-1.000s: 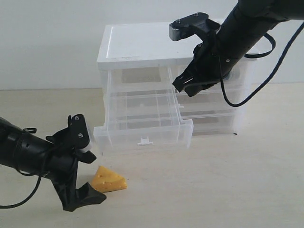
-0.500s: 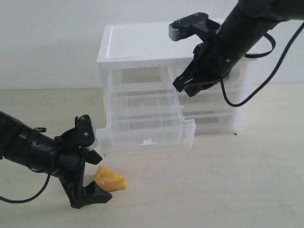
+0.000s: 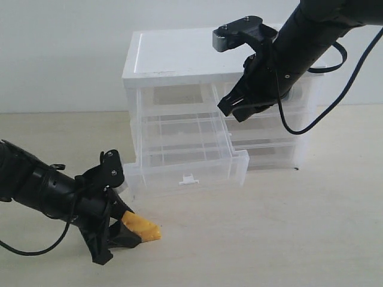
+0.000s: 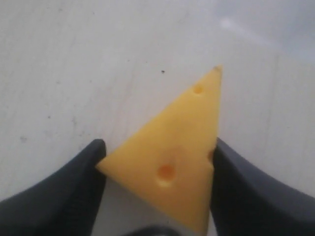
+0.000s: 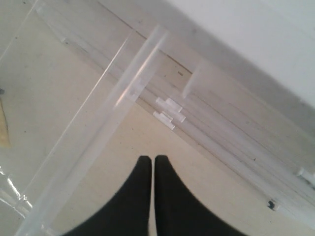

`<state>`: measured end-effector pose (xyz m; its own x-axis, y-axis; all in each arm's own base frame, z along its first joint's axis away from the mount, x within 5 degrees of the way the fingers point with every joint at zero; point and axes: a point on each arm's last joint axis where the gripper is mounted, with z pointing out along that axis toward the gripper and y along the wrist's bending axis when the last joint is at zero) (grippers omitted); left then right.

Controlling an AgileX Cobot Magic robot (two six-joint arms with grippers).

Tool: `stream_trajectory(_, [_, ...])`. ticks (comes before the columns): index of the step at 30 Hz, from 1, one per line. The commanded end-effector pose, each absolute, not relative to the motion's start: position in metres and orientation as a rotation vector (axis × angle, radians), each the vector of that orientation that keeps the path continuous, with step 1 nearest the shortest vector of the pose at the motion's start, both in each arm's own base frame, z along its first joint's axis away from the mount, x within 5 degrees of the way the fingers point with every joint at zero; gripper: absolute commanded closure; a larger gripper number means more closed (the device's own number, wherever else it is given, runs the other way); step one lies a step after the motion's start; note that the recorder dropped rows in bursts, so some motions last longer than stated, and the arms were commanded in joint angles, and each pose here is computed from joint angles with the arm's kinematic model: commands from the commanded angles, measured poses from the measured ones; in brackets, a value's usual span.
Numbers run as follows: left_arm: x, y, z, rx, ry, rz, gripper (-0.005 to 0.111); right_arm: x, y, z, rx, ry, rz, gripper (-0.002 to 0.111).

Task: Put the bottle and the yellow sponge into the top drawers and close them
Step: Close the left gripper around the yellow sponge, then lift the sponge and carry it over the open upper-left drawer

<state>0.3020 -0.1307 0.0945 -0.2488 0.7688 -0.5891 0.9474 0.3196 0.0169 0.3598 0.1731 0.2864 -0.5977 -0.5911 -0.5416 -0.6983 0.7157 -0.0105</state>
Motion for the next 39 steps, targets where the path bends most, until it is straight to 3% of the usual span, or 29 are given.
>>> stream_trajectory(1, [0.301,-0.128,0.092,1.56,2.082,-0.451,0.102,0.359,0.169,0.294,-0.974,2.383,0.267,0.108])
stream_trajectory(11, [0.302,-0.119,0.125,1.586,2.021,-0.355,0.103,0.359,0.169,0.294,-0.974,2.383,0.267,0.108])
stream_trajectory(24, [0.284,-0.074,0.184,1.521,2.23,-0.168,0.103,0.359,0.169,0.294,-0.974,2.383,0.267,0.108])
stream_trajectory(33, [0.273,-0.072,0.285,1.092,2.237,-0.224,0.103,0.359,0.169,0.294,-0.974,2.383,0.267,0.108])
stream_trajectory(39, [0.265,-0.084,0.334,1.008,2.08,-0.394,0.103,0.359,0.169,0.294,-0.974,2.383,0.267,0.108])
